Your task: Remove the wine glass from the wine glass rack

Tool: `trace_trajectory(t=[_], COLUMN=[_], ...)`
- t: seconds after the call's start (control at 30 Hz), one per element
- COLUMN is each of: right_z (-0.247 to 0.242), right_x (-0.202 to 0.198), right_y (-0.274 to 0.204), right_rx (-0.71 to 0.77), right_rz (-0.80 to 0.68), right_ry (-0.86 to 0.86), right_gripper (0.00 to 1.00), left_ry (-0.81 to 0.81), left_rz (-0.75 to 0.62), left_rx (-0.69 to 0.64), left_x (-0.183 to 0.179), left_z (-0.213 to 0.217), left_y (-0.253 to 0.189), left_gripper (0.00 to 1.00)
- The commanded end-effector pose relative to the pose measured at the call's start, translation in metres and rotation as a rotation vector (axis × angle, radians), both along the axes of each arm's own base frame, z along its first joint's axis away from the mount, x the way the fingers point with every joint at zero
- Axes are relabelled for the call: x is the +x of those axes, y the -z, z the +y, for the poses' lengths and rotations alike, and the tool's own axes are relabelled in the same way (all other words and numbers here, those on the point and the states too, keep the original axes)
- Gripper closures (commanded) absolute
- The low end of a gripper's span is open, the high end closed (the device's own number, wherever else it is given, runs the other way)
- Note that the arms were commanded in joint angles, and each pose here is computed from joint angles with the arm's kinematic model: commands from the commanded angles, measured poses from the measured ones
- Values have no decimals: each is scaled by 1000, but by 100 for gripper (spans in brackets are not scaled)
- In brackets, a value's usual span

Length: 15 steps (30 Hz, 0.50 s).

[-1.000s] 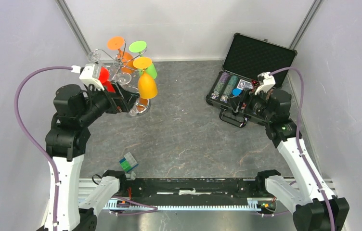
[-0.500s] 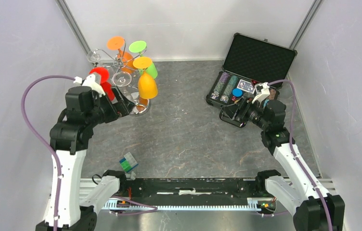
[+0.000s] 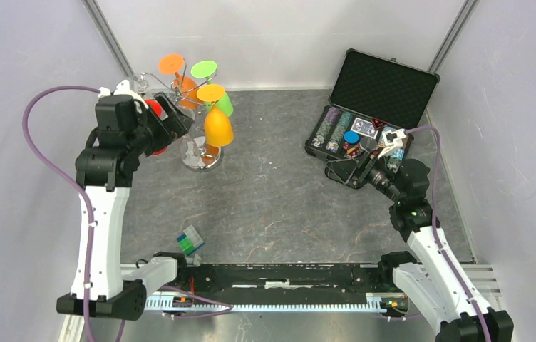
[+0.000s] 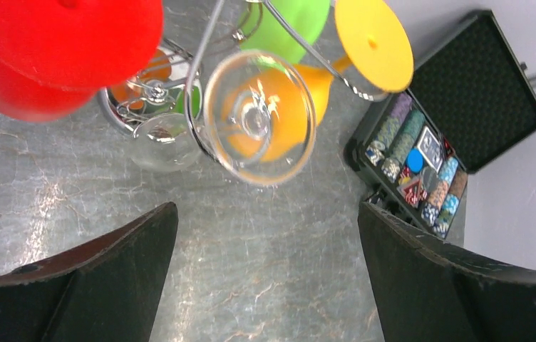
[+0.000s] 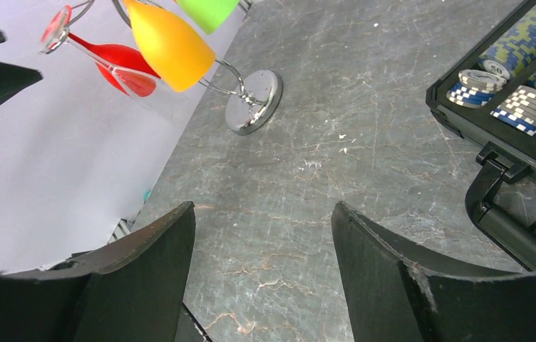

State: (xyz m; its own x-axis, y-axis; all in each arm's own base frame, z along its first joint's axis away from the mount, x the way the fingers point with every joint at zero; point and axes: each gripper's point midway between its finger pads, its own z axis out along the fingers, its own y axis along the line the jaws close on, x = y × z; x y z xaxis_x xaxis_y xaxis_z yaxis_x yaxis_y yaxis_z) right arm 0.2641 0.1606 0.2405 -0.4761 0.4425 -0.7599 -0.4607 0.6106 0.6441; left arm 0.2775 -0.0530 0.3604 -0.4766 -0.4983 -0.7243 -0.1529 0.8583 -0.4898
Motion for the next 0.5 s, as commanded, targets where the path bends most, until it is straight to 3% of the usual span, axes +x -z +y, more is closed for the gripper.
trace_trajectory(t=[0.0,0.1,0.3,0.47], right_z=[0,-3,-2,-4], right_x=[-7,-8,-4,0], right_y=[-10,-12,-14,-12], right_rx=[13,15,25,41], right_rz=[-28,-32,-19,-9], right_ry=[-2,16,23,48], right_gripper=[25,25,26,27], left_ry=[-57,-121,-163,-113], left_rz=[-50,-49,-73,-92], left_rx=[-79,-125,-160,-211], left_x=[20,27,26,33], left_z=[6,18,32,27], left_y=[-20,-9,1,1], left_gripper=[0,0,21,21])
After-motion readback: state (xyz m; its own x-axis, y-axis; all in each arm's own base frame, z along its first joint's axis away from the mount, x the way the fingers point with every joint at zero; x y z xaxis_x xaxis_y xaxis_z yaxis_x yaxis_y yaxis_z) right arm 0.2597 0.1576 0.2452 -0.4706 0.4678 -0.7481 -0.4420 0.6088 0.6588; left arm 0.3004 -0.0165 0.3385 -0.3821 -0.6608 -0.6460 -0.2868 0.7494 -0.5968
